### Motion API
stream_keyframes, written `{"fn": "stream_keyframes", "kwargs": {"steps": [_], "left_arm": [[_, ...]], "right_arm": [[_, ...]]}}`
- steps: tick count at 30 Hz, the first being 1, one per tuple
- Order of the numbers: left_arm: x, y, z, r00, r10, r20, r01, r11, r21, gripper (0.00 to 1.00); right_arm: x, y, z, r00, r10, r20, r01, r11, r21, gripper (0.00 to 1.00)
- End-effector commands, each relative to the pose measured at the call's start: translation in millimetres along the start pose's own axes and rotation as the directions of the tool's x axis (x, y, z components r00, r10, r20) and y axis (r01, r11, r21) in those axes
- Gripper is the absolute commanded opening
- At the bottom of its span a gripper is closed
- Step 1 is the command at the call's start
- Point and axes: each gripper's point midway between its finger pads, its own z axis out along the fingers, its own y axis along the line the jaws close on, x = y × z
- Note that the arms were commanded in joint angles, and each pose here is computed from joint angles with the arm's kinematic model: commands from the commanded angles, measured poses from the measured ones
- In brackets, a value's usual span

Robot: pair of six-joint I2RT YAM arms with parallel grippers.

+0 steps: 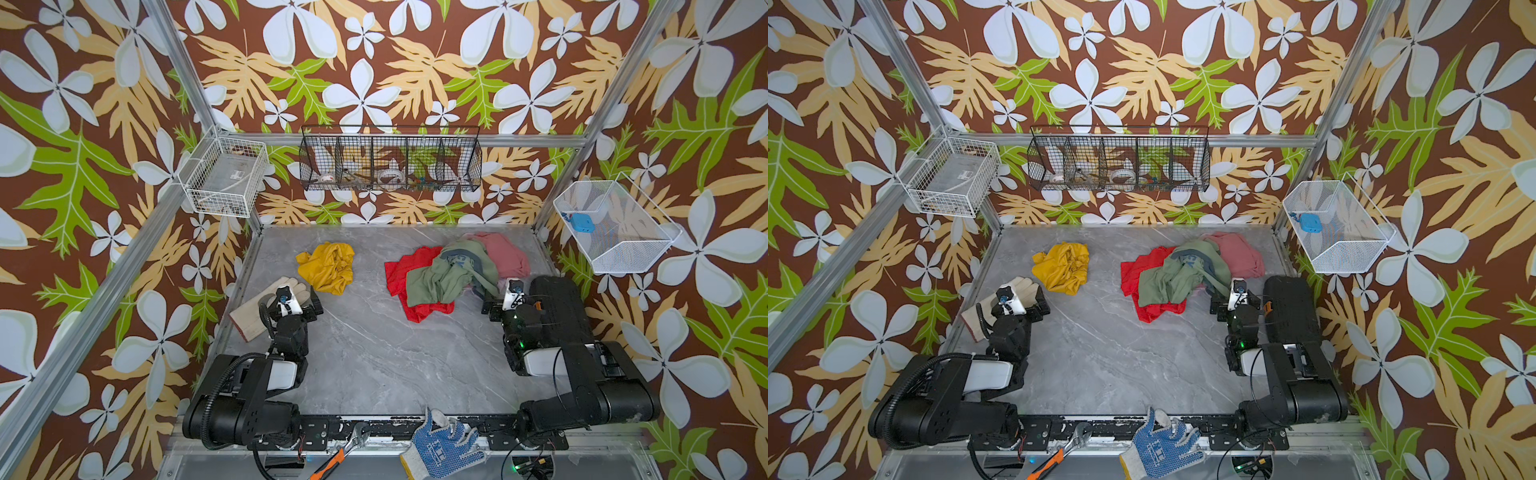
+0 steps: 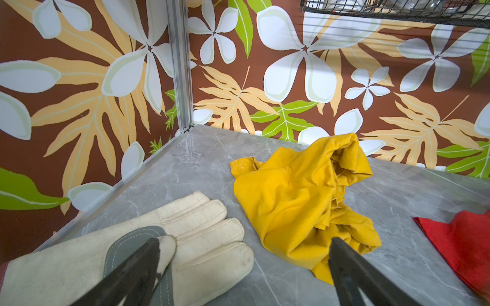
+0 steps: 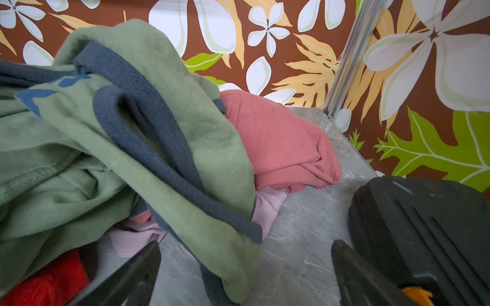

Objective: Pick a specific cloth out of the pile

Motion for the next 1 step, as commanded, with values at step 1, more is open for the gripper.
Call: {"fn": "stream_keyframes", "kwargs": {"steps": [1], "left_arm": [[-6.4,-0.9,0.4,1.0,-0.009,0.025,0.008,1.0,0.005,1.0]], "right_arm": [[-1.1,0.6,0.7,1.0,0.006,0.002,-0.006,1.0,-0.002,1.0]]}}
